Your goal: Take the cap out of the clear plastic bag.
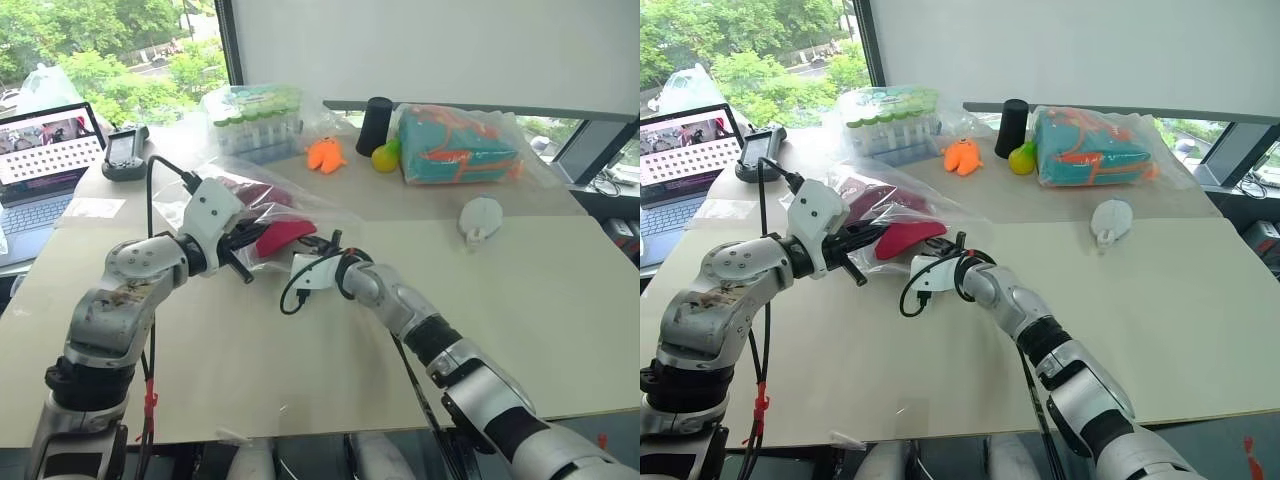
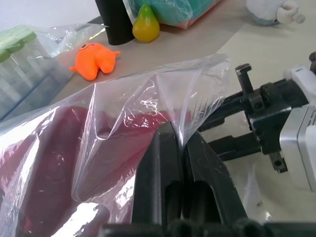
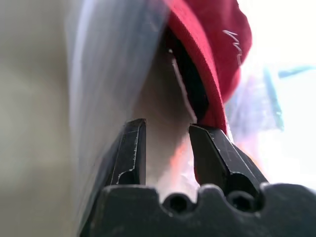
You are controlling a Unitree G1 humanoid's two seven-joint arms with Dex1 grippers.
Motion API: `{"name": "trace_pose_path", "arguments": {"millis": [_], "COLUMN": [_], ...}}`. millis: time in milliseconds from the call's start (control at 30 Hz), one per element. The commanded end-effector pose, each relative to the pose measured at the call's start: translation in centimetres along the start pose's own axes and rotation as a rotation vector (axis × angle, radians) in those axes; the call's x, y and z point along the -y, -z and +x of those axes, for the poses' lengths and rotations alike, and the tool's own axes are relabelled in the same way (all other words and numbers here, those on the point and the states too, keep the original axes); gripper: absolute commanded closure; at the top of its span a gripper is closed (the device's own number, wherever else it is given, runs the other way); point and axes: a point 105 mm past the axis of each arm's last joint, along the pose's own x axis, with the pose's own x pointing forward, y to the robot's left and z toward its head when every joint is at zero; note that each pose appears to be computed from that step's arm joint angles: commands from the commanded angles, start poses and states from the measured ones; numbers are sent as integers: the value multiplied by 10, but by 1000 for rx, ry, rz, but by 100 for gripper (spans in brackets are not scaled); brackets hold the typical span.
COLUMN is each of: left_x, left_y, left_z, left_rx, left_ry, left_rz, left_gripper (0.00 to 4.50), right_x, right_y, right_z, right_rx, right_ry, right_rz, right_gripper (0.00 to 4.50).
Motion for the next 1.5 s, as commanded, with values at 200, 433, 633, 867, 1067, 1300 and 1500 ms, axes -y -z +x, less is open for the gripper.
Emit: {"name": "trace_pose_path", "arguments": {"millis": [200, 433, 633, 867, 1067, 1300, 1500], "left_x": [-3, -2, -3, -2, -2, -2, -2], "left_y": [-13, -14, -13, -12, -13, -12, -12], "left_z": [-4, -2, -2, -3, -2, -1, 0], "left_rx": [36, 37, 35, 33, 37, 38, 40], "left_ry": [-3, 4, -1, -6, -10, -7, -3], "left_rz": [25, 26, 25, 22, 19, 17, 14], "left_gripper": [450, 450, 450, 450, 450, 450, 450], "right_x": [15, 17, 23, 23, 7, 8, 8], "right_y": [12, 10, -14, -33, -29, -14, 3], "right_z": [-29, -33, -21, -6, 5, -6, -23], "right_rx": [-15, -22, 41, 84, 69, 36, -3], "right_ry": [44, 58, 75, 61, 4, 2, -10], "right_rz": [9, 18, 18, -6, -40, -17, -38], "right_gripper": [269, 269, 269, 269, 269, 269, 269]}}
